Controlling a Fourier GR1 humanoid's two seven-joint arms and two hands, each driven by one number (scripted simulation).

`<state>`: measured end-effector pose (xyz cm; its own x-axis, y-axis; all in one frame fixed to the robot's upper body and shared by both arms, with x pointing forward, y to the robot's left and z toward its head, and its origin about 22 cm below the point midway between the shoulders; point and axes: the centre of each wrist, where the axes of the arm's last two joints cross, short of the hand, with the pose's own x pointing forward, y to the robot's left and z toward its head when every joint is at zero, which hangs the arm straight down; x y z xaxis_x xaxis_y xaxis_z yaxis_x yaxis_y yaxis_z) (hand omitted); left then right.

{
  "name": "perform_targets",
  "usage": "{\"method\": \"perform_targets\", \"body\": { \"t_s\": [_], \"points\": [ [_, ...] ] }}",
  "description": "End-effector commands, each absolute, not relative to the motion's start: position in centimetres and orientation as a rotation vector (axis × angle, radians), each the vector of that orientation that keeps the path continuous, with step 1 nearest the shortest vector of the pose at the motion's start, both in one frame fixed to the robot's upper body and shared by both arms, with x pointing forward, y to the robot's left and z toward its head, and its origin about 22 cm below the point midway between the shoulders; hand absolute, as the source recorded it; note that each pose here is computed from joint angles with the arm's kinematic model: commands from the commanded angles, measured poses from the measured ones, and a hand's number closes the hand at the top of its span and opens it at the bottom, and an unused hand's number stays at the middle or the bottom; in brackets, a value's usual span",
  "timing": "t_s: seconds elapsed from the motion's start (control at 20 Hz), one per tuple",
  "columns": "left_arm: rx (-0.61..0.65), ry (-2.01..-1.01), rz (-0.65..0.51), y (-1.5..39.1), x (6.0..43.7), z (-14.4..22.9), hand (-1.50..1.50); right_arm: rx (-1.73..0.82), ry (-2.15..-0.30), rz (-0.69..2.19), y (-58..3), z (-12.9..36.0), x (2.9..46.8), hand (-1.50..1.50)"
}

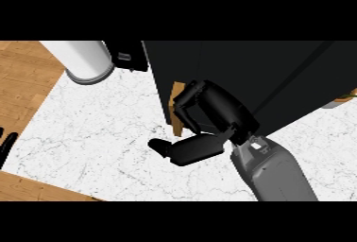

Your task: Pick up the bottled water, place it into the cabinet and close the cabinet

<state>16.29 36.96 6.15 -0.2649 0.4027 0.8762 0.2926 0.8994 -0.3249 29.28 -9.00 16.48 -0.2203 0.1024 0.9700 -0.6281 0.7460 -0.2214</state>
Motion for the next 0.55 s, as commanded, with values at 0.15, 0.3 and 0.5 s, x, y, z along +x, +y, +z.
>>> {"method": "perform_targets", "body": {
  "t_s": [0.15, 0.3, 0.5],
  "points": [
    [-0.519, -1.873, 0.114, 37.4, 16.4, 6.3, -1.5, 0.29, -1.636, 0.436, -7.5, 19.2, 35.3, -1.5],
    [-0.548, -1.859, 0.133, 37.1, 16.1, 5.6, -1.5, 0.284, -1.606, 0.354, -7.2, 18.7, 36.2, -1.5],
    [-0.523, -1.859, 0.135, 37.4, 15.9, 5.3, -1.5, 0.302, -1.589, 0.336, -5.7, 19.8, 36.8, -1.5]
  ]
}}
